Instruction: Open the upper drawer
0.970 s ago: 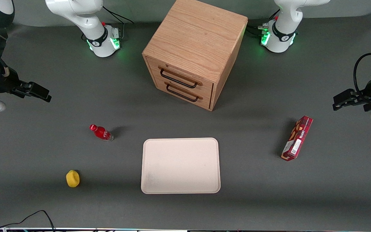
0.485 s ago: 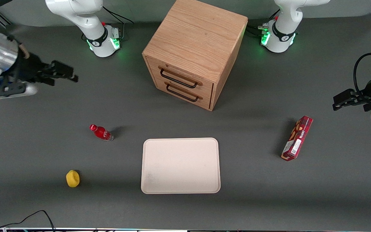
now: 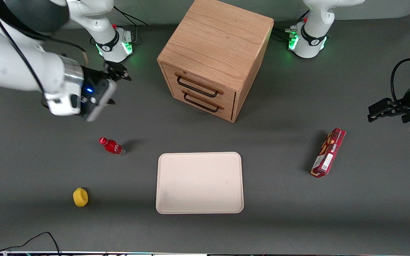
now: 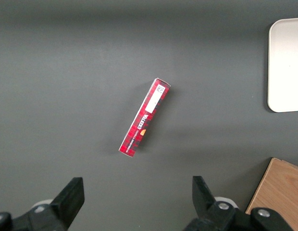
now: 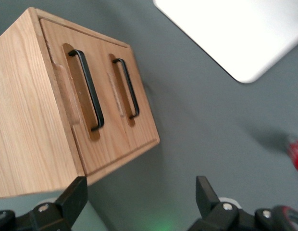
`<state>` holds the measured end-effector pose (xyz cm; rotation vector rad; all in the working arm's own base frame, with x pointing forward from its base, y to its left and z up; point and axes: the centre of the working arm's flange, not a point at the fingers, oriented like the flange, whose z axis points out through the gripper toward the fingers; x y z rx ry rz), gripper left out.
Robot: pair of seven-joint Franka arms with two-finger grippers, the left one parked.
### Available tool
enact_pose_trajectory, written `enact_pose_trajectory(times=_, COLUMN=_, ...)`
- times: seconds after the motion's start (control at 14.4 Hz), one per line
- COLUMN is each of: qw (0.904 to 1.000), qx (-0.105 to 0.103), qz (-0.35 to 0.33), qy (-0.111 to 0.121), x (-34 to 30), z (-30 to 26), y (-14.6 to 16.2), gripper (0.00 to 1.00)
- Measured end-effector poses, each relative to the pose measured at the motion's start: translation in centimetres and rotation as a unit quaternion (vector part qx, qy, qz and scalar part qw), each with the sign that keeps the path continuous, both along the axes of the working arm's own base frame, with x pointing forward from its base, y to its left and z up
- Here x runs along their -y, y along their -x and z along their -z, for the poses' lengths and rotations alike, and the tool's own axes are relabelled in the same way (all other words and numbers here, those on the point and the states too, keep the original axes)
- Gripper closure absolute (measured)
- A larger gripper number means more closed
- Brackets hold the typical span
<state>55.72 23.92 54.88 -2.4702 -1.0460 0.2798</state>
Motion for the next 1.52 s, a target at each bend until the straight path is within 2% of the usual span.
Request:
enact_pose_trajectory(times=0.21, qw=0.9985, qx=-0.02, qz=-0.046, qy=-0.023, x=-4.9, z=3.6, y=-0.1, gripper=0.0)
enact_pose_trajectory(times=0.49, qw=0.9945, qx=-0.032, qz=-0.09, qy=-0.042, x=-9.6, z=4.6, y=2.0, gripper=0.0)
enact_pose_trajectory(times=0.69, qw=0.9937, qx=-0.031, qz=-0.096, qy=-0.051, x=-12.0, z=7.0, y=2.8, gripper=0.0)
enact_pose_trajectory(times=1.04, qw=0.9943, qx=-0.026, qz=-0.089, qy=-0.053, x=-14.6, z=12.2, y=4.4, gripper=0.0)
enact_pose_trajectory(times=1.52, qw=0.9947, qx=-0.019, qz=-0.086, qy=-0.053, x=-16.1, z=15.6, y=5.7, gripper=0.0)
